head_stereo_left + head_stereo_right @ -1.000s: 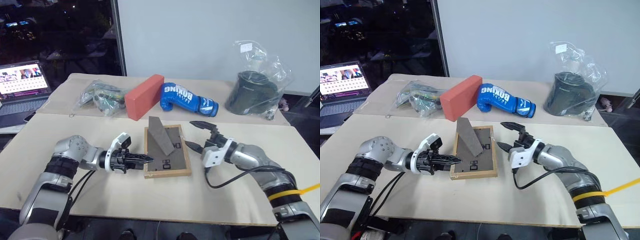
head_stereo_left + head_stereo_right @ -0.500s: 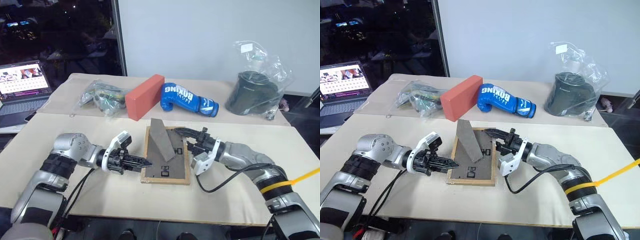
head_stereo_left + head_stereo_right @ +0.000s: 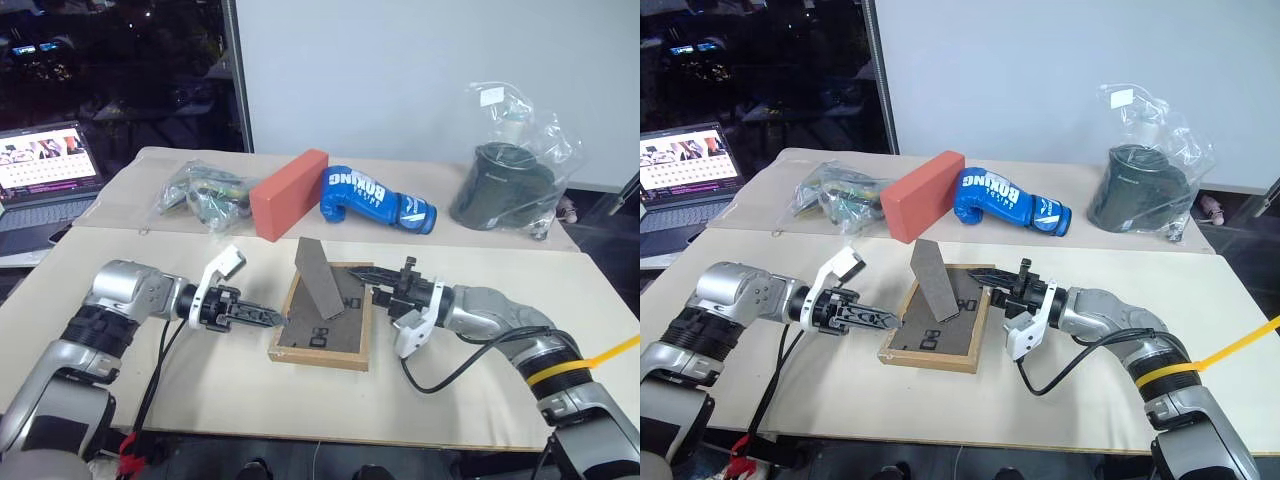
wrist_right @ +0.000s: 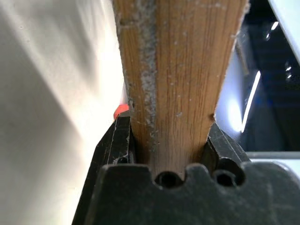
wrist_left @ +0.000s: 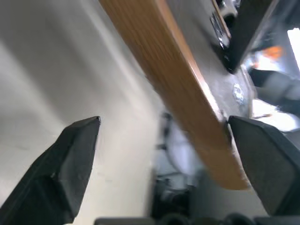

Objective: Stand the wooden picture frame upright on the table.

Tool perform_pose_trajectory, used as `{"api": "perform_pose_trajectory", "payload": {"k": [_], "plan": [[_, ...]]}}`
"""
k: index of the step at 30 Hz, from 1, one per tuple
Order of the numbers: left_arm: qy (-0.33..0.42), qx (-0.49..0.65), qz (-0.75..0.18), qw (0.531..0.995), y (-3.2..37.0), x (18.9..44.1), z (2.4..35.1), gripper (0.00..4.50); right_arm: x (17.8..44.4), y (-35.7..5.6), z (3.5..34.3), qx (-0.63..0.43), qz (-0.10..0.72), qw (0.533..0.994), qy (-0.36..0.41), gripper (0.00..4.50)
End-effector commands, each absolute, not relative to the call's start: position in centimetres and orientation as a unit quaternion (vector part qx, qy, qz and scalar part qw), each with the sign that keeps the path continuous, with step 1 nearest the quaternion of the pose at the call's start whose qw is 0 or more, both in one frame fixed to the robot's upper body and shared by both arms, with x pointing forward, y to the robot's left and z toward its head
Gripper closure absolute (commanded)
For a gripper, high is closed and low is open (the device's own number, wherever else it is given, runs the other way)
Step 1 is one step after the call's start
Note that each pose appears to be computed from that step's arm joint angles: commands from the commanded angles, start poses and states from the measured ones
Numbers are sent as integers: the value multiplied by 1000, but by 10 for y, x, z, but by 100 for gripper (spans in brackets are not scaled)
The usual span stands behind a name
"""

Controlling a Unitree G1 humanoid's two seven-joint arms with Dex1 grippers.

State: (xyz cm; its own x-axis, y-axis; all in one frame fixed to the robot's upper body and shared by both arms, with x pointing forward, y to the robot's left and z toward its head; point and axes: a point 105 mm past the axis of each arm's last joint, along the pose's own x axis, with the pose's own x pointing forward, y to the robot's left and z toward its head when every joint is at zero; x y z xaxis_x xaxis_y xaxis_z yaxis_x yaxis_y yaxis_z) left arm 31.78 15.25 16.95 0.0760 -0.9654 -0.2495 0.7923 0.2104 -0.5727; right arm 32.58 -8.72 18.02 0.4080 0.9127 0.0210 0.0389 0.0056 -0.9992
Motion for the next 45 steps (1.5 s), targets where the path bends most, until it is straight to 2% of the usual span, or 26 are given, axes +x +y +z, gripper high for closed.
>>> {"api": "perform_pose_trajectory", "payload": {"k": [1, 4, 7, 11, 13, 17, 24, 30, 32, 38, 40, 44, 45], "plan": [[167, -59, -591, 787, 175, 334, 199, 0, 333, -92, 216, -525, 342, 664, -408, 323], [116, -27, -599, 792, 180, 329, 215, 0, 350, -99, 215, -402, 370, 775, -319, 324], [85, -42, -594, 799, 180, 328, 229, 0, 365, -106, 207, -236, 396, 861, -215, 324], [37, 28, -573, 818, 172, 324, 230, 0, 378, -115, 187, -59, 395, 912, -87, 325], [1, 60, -563, 824, 169, 320, 229, 0, 381, -117, 180, -2, 391, 919, -44, 325], [-7, 85, -557, 826, 163, 310, 213, 0, 387, -125, 168, 97, 367, 925, 28, 325], [-32, 73, -501, 862, 173, 326, 216, 0, 379, -116, 139, 167, 375, 904, 119, 325], [-42, 74, -480, 873, 171, 333, 221, 0, 377, -109, 125, 177, 371, 903, 129, 325], [-25, 96, -473, 875, 171, 333, 214, 0, 373, -104, 122, 183, 374, 899, 135, 325], [-9, 98, -479, 872, 167, 329, 202, 0, 351, -86, 107, 176, 390, 889, 163, 325], [-12, 86, -484, 871, 165, 328, 203, 0, 345, -83, 96, 155, 384, 893, 173, 325], [-12, 58, -500, 864, 162, 324, 208, 0, 347, -86, 93, 142, 367, 904, 168, 326], [-11, 57, -501, 863, 162, 324, 208, 0, 348, -87, 95, 144, 365, 906, 162, 276]]}}
